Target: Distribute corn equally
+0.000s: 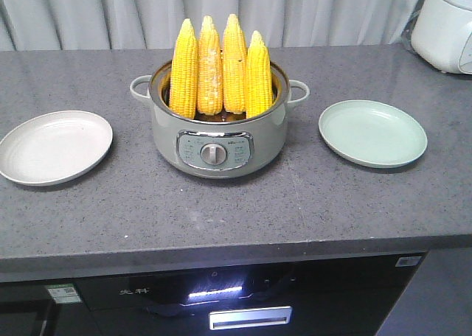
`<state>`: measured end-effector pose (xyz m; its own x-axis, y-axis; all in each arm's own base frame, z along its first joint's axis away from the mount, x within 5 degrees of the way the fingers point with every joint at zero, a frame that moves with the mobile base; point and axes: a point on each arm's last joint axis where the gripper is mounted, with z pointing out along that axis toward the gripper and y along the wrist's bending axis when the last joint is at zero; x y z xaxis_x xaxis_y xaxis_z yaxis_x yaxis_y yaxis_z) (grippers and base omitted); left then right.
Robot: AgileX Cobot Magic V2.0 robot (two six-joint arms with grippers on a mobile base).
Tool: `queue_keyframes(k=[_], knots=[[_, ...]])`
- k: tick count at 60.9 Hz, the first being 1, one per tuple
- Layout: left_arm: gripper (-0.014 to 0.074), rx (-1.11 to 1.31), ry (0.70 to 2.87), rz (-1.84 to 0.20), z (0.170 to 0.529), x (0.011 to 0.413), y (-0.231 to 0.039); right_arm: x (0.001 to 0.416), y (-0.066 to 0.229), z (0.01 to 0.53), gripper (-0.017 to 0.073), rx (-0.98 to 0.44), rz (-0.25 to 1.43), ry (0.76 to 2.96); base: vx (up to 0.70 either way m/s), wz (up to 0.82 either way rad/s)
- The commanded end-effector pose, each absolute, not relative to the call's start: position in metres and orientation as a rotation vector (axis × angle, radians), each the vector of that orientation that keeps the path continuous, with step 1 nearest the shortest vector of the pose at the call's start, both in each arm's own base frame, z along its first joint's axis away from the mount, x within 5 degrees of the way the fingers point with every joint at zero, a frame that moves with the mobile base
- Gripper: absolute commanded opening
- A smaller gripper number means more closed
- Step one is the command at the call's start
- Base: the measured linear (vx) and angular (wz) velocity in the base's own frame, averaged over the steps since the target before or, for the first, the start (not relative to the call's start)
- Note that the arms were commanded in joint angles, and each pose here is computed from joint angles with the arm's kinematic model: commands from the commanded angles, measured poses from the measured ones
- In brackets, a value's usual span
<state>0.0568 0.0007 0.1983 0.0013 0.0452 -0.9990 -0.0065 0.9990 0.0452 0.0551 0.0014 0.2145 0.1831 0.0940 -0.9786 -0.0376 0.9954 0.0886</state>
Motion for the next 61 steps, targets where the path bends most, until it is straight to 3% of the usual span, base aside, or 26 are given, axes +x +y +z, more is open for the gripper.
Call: queue_keyframes(k=[1, 61], knots=[[-0.0007, 0.028, 1.481, 0.028, 0.205, 0.0553, -0.0001, 0.0538, 0.0017, 0.2182, -0.0001, 0.033, 0.079, 1.32, 0.03, -0.01], [-0.0007, 0.028, 1.481, 0.028, 0.205, 0.0553, -0.0001, 0.0538, 0.0017, 0.2183, -0.0001, 0.033, 0.079, 1.319, 0.02, -0.01]])
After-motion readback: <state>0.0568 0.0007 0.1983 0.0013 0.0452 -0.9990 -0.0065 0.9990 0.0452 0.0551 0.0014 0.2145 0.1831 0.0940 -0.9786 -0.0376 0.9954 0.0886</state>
